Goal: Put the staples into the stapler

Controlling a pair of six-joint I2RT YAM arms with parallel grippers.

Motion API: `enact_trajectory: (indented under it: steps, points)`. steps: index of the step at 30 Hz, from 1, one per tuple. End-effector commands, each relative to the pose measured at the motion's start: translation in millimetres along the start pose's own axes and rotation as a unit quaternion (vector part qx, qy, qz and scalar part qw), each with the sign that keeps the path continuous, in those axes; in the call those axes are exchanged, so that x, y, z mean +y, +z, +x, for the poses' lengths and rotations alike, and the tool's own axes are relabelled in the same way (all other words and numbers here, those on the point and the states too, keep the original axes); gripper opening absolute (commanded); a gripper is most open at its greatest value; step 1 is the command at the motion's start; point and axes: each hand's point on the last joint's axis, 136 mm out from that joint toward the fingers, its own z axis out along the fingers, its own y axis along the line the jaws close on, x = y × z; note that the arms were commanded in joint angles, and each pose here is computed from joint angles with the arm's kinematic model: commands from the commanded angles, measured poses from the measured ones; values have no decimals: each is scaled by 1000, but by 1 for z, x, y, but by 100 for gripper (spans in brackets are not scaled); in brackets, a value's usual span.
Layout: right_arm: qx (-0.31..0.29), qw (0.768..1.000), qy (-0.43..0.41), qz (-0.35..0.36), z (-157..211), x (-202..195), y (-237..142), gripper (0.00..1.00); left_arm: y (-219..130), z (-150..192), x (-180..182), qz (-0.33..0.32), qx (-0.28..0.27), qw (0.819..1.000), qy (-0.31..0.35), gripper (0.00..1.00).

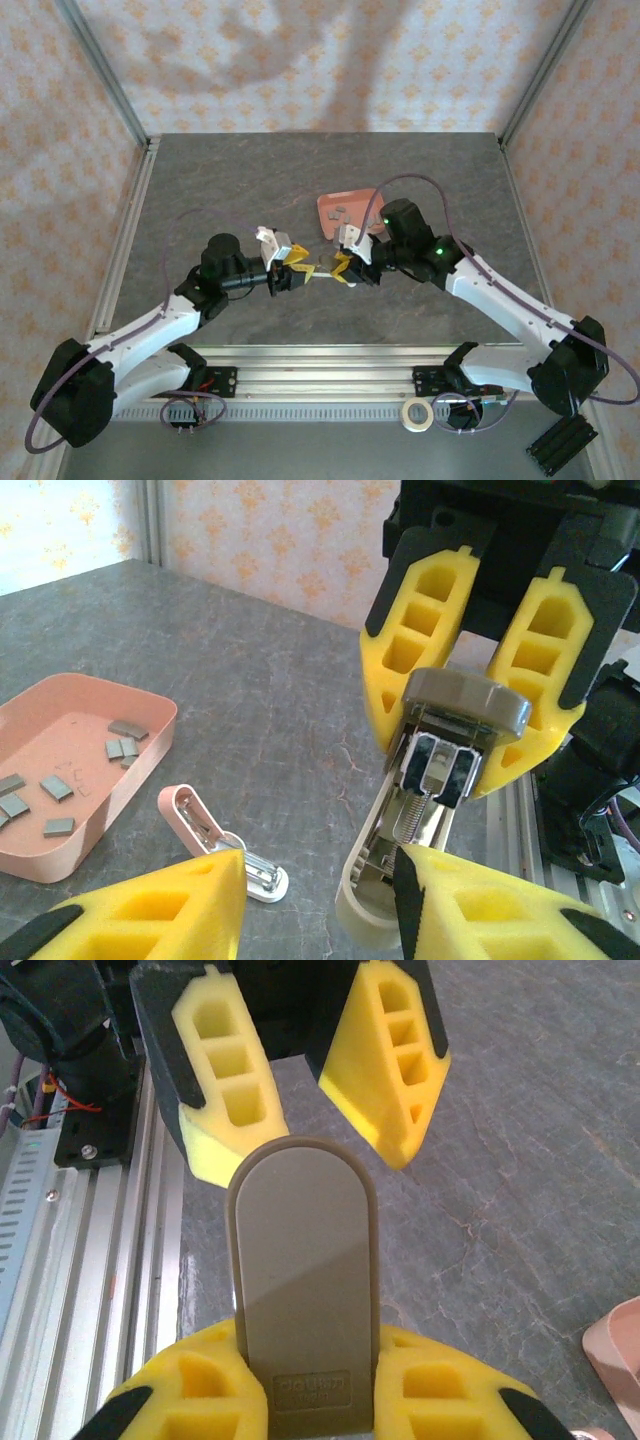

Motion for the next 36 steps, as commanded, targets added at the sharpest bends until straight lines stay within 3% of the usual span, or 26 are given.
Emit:
enact_trajectory:
  steps: [1, 9, 13, 16, 19, 22, 28, 36]
  points:
    - [-65, 998, -24, 5, -34, 2, -11, 2, 3, -3, 4, -2, 7, 1000, 13, 43]
    - [-125, 992, -9, 19, -56, -2, -18, 1, 13, 17, 2, 10, 34, 999, 7, 43]
    - [-140, 990, -2, 30, -60, -5, -21, 1, 16, 12, 5, -1, 13, 1000, -9, 43]
    - [-137, 989, 7, 50, -56, -10, -22, 1, 13, 4, 21, -51, -21, 997, -62, 49]
    - [-145, 984, 38, 91, -53, -24, -25, 1, 7, -1, 39, -102, -56, 982, -150, 56]
    - [-172, 976, 76, 105, -55, -32, -30, 1, 4, -7, 41, -101, -85, 970, -205, 61]
    - [-214, 964, 94, 126, -58, -38, -34, 2, 2, -16, 54, -101, -148, 914, -365, 64]
    - [-235, 958, 85, 144, -60, -43, -38, 2, 7, -22, 55, -35, -190, 800, -568, 69]
